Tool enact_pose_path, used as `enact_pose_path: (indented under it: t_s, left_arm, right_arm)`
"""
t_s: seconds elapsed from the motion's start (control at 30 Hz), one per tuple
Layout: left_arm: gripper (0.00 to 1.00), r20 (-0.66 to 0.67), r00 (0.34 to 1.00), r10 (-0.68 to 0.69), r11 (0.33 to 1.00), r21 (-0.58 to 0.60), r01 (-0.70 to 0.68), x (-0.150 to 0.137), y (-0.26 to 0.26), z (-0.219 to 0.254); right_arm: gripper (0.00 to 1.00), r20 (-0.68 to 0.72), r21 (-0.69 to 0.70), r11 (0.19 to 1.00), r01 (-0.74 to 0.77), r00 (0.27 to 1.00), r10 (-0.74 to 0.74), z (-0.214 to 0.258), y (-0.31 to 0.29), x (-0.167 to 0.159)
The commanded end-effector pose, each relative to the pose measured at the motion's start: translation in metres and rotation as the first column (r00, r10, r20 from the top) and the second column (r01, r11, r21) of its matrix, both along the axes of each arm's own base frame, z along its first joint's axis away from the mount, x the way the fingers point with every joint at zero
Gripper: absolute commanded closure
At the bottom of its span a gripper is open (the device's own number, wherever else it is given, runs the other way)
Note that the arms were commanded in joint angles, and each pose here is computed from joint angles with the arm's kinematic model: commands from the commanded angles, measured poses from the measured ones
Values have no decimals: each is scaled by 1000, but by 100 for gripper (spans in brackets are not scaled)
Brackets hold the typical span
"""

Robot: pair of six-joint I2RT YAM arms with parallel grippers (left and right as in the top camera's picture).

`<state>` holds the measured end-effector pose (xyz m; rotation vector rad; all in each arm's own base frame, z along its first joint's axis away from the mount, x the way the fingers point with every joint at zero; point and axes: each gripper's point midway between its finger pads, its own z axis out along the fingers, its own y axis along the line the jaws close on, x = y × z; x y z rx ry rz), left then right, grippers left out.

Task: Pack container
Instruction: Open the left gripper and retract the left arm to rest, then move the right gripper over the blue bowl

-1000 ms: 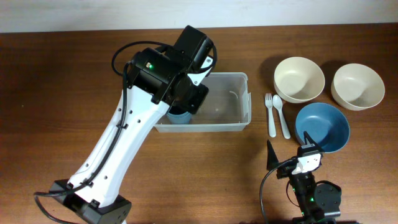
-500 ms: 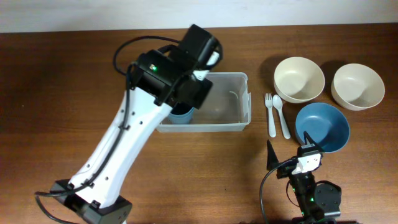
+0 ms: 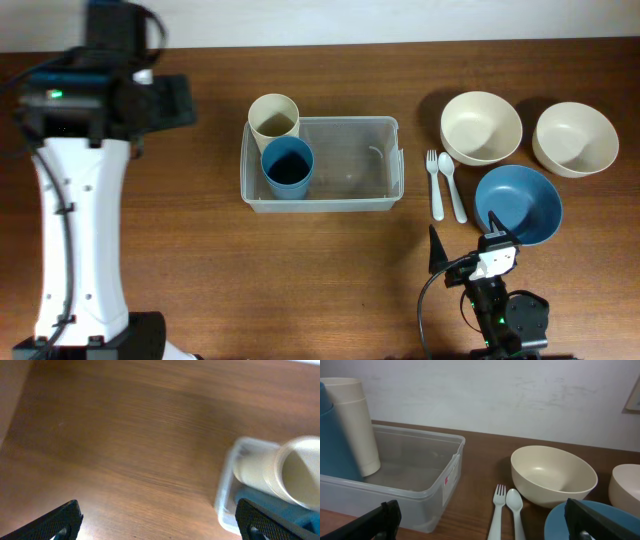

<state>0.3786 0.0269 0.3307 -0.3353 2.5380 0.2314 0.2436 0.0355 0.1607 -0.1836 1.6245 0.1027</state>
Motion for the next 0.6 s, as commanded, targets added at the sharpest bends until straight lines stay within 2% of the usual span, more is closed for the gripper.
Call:
enact_pose_path:
  t_s: [0.0,0.27,0.57]
  left_arm:
    - [0,14,991,130,991,-29,-130,0,28,-1]
    - [0,-129,965,228,971,-43,-235,21,63,-61]
    - [0,-253,941,226,969,-41,-244,38,64,-112]
  right_arm:
    - [1,-3,1,1000,4,1000,-4,-2,-1,0]
    - [1,-3,1,1000,4,1000,-4,-2,-1,0]
    - [1,24,1,999,43,999,-43,4,-8,1]
